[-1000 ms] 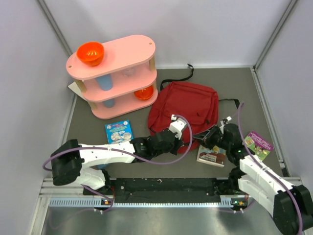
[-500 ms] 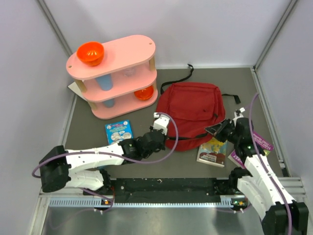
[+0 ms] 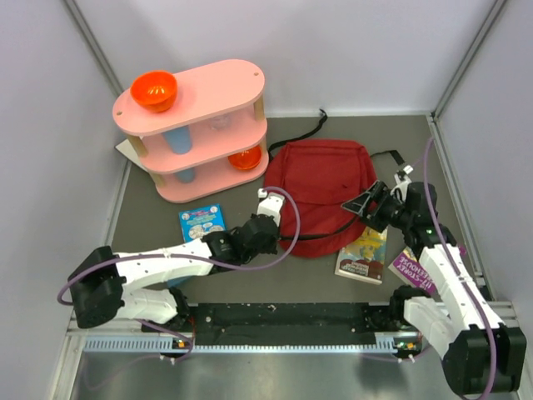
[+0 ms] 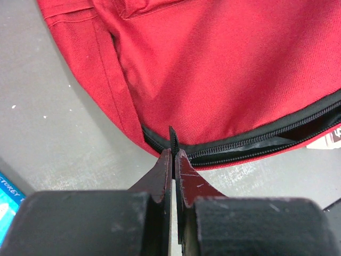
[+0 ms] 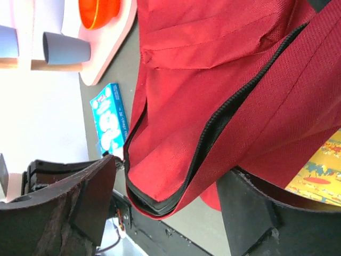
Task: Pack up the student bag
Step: Unzip the student bag at the center of the board.
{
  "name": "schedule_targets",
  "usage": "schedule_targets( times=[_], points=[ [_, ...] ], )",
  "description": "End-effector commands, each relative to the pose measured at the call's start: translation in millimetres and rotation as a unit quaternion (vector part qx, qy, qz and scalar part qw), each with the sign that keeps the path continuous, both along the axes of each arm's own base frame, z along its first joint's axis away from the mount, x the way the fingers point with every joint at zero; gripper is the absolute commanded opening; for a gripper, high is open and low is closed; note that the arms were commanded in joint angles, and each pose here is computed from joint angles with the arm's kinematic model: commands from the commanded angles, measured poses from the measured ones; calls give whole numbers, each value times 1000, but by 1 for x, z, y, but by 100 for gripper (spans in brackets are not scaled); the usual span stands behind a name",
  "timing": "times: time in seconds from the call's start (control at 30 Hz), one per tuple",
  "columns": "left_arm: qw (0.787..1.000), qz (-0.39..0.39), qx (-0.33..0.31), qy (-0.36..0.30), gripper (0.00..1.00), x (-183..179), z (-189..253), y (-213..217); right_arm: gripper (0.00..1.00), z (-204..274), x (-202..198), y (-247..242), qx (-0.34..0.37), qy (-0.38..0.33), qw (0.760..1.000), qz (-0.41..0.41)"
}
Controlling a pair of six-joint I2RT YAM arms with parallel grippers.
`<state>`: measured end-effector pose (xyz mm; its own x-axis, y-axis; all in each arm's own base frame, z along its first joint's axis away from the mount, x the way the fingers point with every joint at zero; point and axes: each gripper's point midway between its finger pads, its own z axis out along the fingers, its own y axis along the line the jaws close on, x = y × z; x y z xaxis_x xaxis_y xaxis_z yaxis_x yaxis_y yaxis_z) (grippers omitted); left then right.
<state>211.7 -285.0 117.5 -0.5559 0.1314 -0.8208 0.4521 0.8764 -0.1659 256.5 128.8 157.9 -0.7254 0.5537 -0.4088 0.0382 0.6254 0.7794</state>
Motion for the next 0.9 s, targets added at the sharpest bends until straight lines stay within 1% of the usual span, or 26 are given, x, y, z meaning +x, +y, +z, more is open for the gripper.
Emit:
schedule_targets(
  times=[0.0, 0.03, 0.07, 0.1, 0.13, 0.2, 0.23, 0.3, 0.37, 0.4, 0.43, 0.5, 0.53, 0.6, 0.63, 0.7, 0.77, 0.87],
  points=[
    [999, -25, -38, 2, 0, 1, 39, -24, 75, 29, -7, 1, 52, 2, 998, -33],
    [999, -22, -42, 2, 0, 2, 45, -26, 77, 29, -11, 1, 62, 21, 997, -45],
    [999, -15, -26, 24, 0, -2, 42, -21, 77, 41, -18, 6, 79, 26, 996, -36],
    [999, -14, -42, 22, 0, 0, 61, -27, 77, 47, -23, 9, 97, 42, 994, -41],
    [999, -14, -42, 29, 0, -2, 63, -27, 78, 50, -30, 9, 99, 68, 991, -52],
    [997, -14, -50, 49, 0, -6, 67, -31, 78, 61, -41, 11, 117, 82, 988, -58],
    [997, -15, -50, 55, 0, -7, 66, -32, 78, 58, -48, 9, 112, 99, 987, -65],
    [996, -26, -53, 70, 0, -13, 60, -36, 78, 51, -61, 6, 96, 100, 988, -69],
    [995, -33, -43, 85, 0, -16, 47, -39, 78, 19, -72, -3, 69, 128, 985, -89],
    [994, -45, -46, 91, 0, -20, 43, -42, 78, 16, -78, -5, 65, 113, 987, -89],
    [993, -57, -47, 93, 0, -22, 37, -47, 78, -2, -85, -4, 65, 127, 986, -89],
    [992, -80, -38, 93, 0, -25, 30, -50, 78, -10, -92, -2, 91, 136, 981, -102],
    [991, -88, -42, 96, 0, -27, 33, -52, 78, -11, -100, 3, 113, 132, 980, -92],
    [990, -103, -47, 88, 0, -30, 37, -54, 77, -10, -109, 6, 133, 136, 977, -92],
    [989, -115, -54, 77, 0, -30, 42, -56, 77, -7, -113, 4, 136, 125, 978, -96],
    [988, -124, -54, 74, 0, -32, 44, -57, 75, -12, -122, 3, 138, 143, 974, -107],
    [987, -132, -56, 72, 0, -32, 47, -59, 75, -11, -125, 6, 149, 146, 973, -101],
    [985, -137, -59, 81, 0, -34, 42, -64, 75, -19, -127, 12, 157, 172, 969, -87]
  ],
)
